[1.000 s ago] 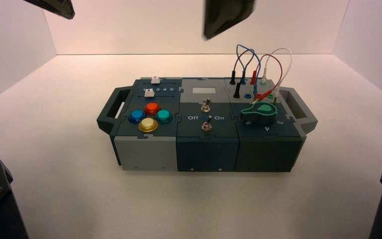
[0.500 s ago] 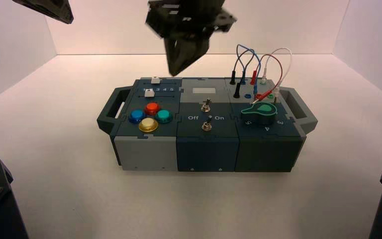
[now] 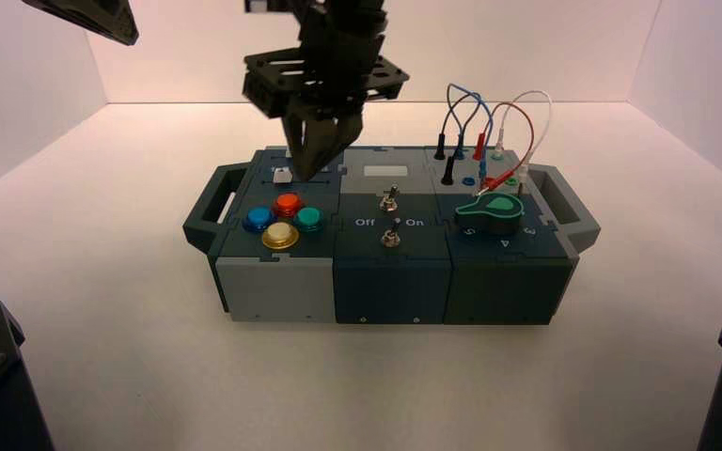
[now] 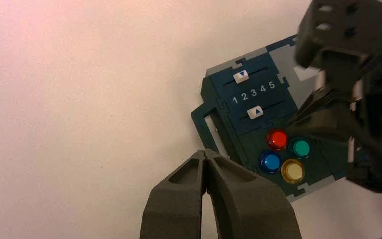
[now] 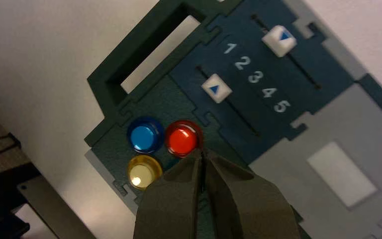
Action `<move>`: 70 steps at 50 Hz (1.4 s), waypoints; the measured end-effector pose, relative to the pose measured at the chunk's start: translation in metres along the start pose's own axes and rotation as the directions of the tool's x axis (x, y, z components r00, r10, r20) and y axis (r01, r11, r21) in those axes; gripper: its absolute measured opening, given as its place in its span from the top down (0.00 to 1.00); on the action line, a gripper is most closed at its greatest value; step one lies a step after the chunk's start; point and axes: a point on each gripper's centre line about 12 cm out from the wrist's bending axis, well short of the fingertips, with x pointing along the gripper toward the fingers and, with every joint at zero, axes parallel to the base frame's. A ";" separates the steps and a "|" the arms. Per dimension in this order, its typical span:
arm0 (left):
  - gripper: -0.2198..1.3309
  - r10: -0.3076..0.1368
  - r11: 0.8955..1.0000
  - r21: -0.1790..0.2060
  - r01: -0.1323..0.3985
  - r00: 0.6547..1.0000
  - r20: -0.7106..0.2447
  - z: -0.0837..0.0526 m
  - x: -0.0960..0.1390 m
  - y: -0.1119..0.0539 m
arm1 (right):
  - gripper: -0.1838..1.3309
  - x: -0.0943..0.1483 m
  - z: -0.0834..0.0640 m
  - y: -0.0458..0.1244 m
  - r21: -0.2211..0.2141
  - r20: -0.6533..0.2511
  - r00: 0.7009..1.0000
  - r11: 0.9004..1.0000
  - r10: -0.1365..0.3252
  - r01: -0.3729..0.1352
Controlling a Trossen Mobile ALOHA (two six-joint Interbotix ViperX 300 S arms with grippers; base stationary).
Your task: Push the red button with the right gripper.
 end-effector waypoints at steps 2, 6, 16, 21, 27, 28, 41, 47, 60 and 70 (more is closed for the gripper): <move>0.96 0.001 1.000 0.001 -0.001 1.000 0.000 0.000 0.000 0.000 | 0.98 0.002 0.000 0.001 -0.003 -0.003 1.000 1.000 0.001 -0.001; 0.96 0.001 1.000 0.001 -0.001 1.000 0.001 0.000 0.000 0.000 | 0.97 0.007 0.001 0.003 -0.006 -0.019 1.000 1.000 0.001 -0.001; 0.96 0.000 1.000 0.000 0.000 1.000 0.000 0.000 0.000 0.000 | 0.97 0.012 -0.001 0.003 -0.004 -0.038 0.999 1.000 0.002 -0.002; 0.97 0.002 1.000 0.000 -0.002 1.000 0.000 -0.001 0.000 0.000 | 0.97 0.015 0.000 0.002 -0.005 -0.042 0.999 1.000 0.001 -0.001; 0.96 0.001 1.000 0.001 -0.001 1.000 0.003 0.000 -0.001 0.000 | 0.97 0.016 0.003 0.003 -0.007 -0.038 0.999 1.000 0.002 -0.002; 0.96 0.002 1.000 0.000 -0.002 1.000 0.000 0.000 0.000 0.000 | 0.97 0.015 0.003 0.004 -0.007 -0.036 0.999 1.000 0.003 -0.003; 0.96 0.002 1.000 0.000 -0.002 1.000 0.000 0.000 0.000 0.000 | 0.97 0.017 0.005 0.004 -0.002 -0.041 0.999 1.000 0.006 -0.006; 0.96 0.001 1.000 0.001 -0.001 1.000 -0.002 -0.001 0.000 0.000 | 0.97 0.023 0.004 0.004 0.003 -0.050 0.999 1.000 0.008 -0.007; 0.96 0.003 1.000 0.001 -0.003 1.000 -0.003 -0.001 0.001 0.001 | 0.97 0.025 0.007 0.009 0.003 -0.047 0.999 1.000 0.018 -0.018; 0.96 0.007 1.000 0.006 -0.007 1.000 -0.003 -0.001 0.001 0.001 | 0.97 0.019 0.003 0.012 -0.008 -0.058 0.998 1.000 0.020 -0.020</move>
